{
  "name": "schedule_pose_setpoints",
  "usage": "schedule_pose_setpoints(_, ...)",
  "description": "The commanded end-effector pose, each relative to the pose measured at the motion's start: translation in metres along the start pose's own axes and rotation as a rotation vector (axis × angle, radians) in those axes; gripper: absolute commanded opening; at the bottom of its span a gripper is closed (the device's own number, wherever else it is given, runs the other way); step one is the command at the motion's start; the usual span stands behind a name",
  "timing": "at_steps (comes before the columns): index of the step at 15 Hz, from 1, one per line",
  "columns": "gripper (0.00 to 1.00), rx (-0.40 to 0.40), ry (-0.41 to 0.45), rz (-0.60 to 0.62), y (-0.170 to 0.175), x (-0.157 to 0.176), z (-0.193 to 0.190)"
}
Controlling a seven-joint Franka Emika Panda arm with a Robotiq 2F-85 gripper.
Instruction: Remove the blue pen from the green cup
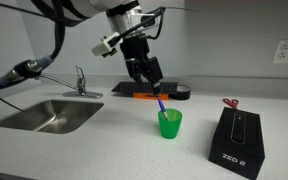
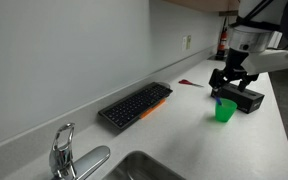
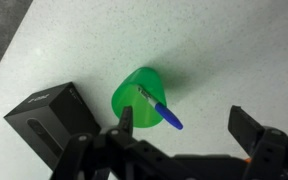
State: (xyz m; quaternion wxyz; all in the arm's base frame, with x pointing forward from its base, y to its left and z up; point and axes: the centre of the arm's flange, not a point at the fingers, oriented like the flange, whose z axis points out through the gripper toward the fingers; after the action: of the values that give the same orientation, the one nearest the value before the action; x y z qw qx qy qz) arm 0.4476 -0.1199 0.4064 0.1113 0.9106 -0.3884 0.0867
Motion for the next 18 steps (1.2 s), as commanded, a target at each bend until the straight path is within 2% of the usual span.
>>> schedule_pose_setpoints(1, 1.0, -0.118, 0.084, 0.133, -0.013, 0.025, 0.029)
schedule_pose_setpoints(3, 1.0, -0.163, 0.091, 0.183, -0.015, 0.033, 0.037)
schedule_pose_setpoints(4, 1.0, -0.116, 0.072, 0.124, -0.005, 0.017, 0.029)
schedule_pose_setpoints(7, 1.0, -0.133, 0.076, 0.159, -0.01, 0.025, 0.039)
schedule_pose_setpoints(10, 1.0, -0.143, 0.077, 0.136, -0.014, 0.026, 0.036)
schedule_pose_setpoints(18, 1.0, -0.186, 0.129, 0.125, -0.036, 0.015, 0.043)
